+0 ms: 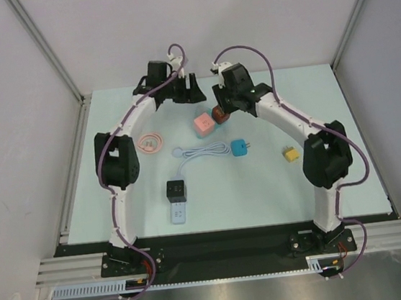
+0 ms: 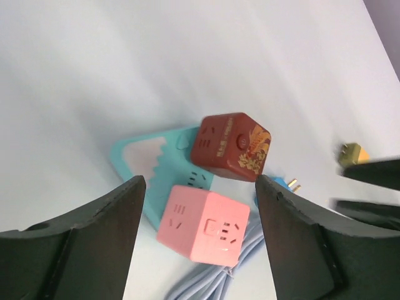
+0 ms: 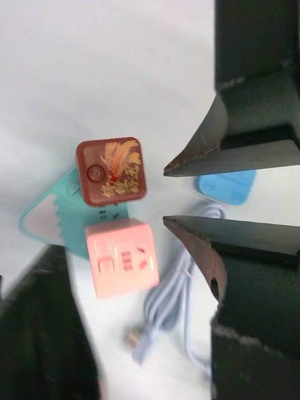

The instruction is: Insert the plug

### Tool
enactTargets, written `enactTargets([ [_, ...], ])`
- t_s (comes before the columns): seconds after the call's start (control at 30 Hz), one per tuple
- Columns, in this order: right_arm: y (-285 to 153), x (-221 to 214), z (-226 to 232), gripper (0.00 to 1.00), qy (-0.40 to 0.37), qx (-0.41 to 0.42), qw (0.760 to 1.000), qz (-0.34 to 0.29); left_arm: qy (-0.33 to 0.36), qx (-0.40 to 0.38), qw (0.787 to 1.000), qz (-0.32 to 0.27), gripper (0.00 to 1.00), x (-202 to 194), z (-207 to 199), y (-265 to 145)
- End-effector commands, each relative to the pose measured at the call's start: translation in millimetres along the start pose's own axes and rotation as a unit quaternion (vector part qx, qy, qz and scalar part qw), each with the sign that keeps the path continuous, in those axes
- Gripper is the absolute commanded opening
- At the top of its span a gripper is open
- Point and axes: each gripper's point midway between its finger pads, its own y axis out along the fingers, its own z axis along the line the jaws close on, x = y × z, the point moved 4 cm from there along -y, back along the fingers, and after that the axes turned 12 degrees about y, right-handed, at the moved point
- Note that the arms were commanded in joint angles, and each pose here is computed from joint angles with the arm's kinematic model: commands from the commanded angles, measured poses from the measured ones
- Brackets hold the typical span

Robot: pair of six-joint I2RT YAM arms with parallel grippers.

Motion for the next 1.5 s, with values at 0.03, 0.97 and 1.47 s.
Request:
enactTargets([
  [0.03,-52.5,10.3,17.3,0.38,0.023,0.036,0.998,-0.039,-0.025,0.078,0.996,-0.035,0.76,35.0,25.7,-55.9],
  [0.97,-102.6,-58.5,30.3,0.40,0.058,0.124,0.990,-0.022,-0.249,0.367,0.890,0.104,0.51,-174.1,150.5,-158.0],
  [1.47,-124.4,-81.1,-15.2,0.39,0.093,0.024,0.995,-0.007,-0.289,0.346,0.891,0.056,0.23,-207.4,72.0,-174.0],
])
